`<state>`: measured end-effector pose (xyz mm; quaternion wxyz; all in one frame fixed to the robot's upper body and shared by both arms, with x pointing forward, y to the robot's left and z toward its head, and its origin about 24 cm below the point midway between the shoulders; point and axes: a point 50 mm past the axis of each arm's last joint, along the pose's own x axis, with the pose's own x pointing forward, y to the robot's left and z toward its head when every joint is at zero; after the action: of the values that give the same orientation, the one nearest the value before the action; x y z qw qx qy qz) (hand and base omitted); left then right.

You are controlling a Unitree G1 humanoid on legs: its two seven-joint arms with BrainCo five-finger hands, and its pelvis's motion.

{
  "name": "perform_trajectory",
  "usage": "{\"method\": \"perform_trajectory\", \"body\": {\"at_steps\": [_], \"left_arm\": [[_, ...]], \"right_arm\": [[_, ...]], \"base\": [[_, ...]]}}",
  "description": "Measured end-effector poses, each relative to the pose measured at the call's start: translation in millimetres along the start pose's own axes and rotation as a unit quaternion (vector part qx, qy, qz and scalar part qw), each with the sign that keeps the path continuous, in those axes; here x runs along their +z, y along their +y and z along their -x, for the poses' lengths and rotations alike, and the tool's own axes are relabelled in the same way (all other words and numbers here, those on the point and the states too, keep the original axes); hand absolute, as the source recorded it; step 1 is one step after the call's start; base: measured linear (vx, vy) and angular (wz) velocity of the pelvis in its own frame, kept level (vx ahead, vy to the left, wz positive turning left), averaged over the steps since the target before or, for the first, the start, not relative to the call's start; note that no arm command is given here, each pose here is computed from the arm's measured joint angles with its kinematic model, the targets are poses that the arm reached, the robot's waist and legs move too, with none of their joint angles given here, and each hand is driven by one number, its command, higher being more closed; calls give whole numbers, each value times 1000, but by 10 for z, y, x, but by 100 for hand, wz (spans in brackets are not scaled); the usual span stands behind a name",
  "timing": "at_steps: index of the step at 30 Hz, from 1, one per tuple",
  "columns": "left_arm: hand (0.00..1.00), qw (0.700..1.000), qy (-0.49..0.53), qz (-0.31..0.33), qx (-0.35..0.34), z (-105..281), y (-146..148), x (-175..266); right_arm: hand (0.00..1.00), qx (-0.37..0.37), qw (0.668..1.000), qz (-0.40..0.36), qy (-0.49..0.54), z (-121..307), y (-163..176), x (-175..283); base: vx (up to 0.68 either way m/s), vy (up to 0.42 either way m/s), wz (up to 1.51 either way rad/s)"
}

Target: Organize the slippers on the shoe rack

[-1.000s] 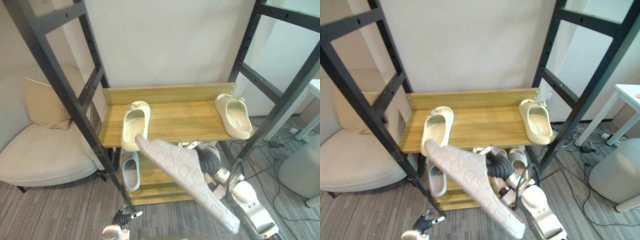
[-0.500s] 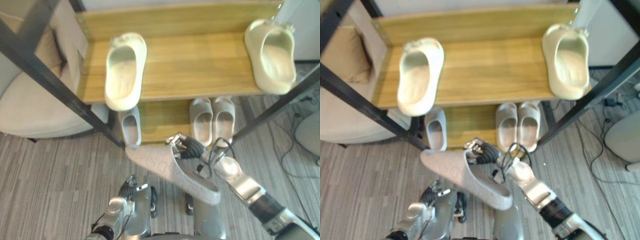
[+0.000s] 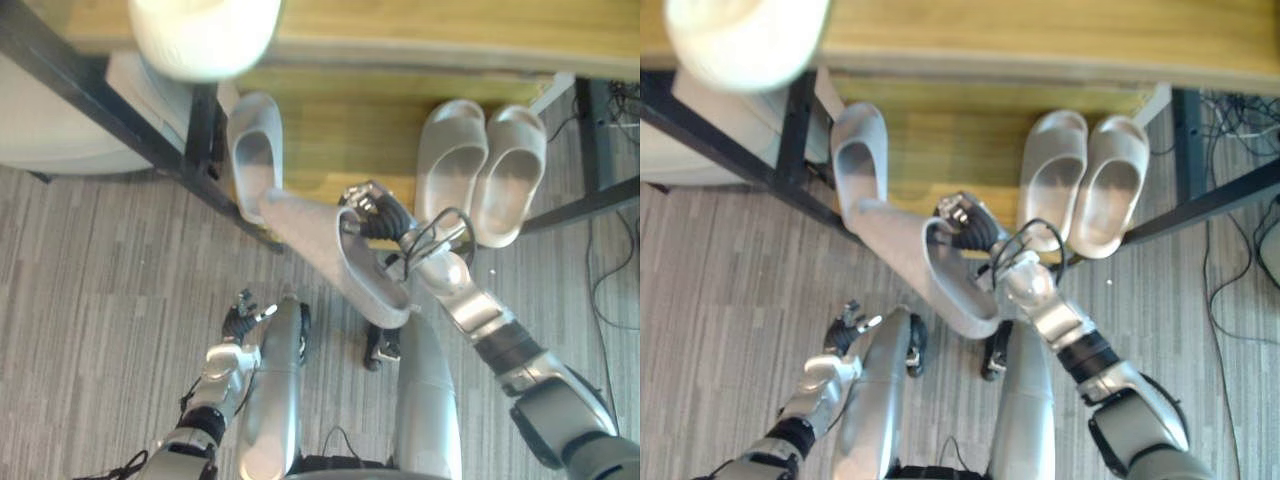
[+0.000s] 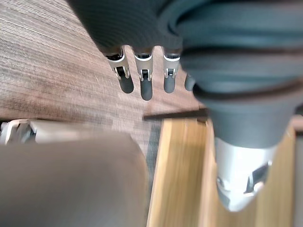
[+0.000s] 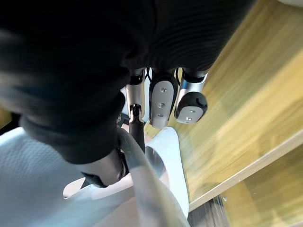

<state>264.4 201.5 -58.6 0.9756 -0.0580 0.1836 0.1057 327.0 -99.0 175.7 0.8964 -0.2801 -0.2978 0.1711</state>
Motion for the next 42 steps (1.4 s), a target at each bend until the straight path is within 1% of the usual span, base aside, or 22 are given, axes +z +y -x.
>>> {"method": "perform_trajectory", "body": {"at_steps": [2,4,6,7,12,13,17,25,32,36,37,42], "left_arm": [[0,1000,22,11,16,26,39,-72],[0,999,30,23,27,52,51,-123],[0,998,33,39,37,81,43,-153],[0,998,32,42,37,82,34,-148],[0,997,23,66,42,90,-3,-124],[0,997,23,66,43,90,-3,-124],[0,996,22,69,46,91,-28,-115],[0,996,26,70,48,90,-31,-118],[0,996,25,71,49,89,-41,-111],[0,995,29,76,55,99,-69,-135],[0,995,29,79,55,102,-88,-140],[0,993,33,92,61,111,-111,-159]], "right_arm": [[100,-54,998,5,-14,-49,-100,86],[100,-82,996,4,-19,-73,-145,130],[100,-137,990,7,-26,-126,-257,193],[100,-146,989,6,-28,-133,-281,205],[100,-263,964,6,-38,-116,-517,322],[100,-271,962,6,-37,-112,-532,321],[100,-343,939,5,-16,-67,-698,278],[100,-406,913,33,-2,-146,-935,344],[100,-400,914,35,57,-341,-985,207],[100,-387,917,36,90,-404,-953,86],[0,-384,918,36,97,-408,-940,54],[0,-364,925,19,111,-581,-834,61]], "base": [[-86,-27,14],[-36,-28,14],[-27,-44,12],[-24,-37,7],[-33,-59,4],[-18,-52,7],[-5,-45,10],[-7,-26,1],[-7,-29,0],[-4,-7,1],[-12,-31,6],[-14,-47,8]]}}
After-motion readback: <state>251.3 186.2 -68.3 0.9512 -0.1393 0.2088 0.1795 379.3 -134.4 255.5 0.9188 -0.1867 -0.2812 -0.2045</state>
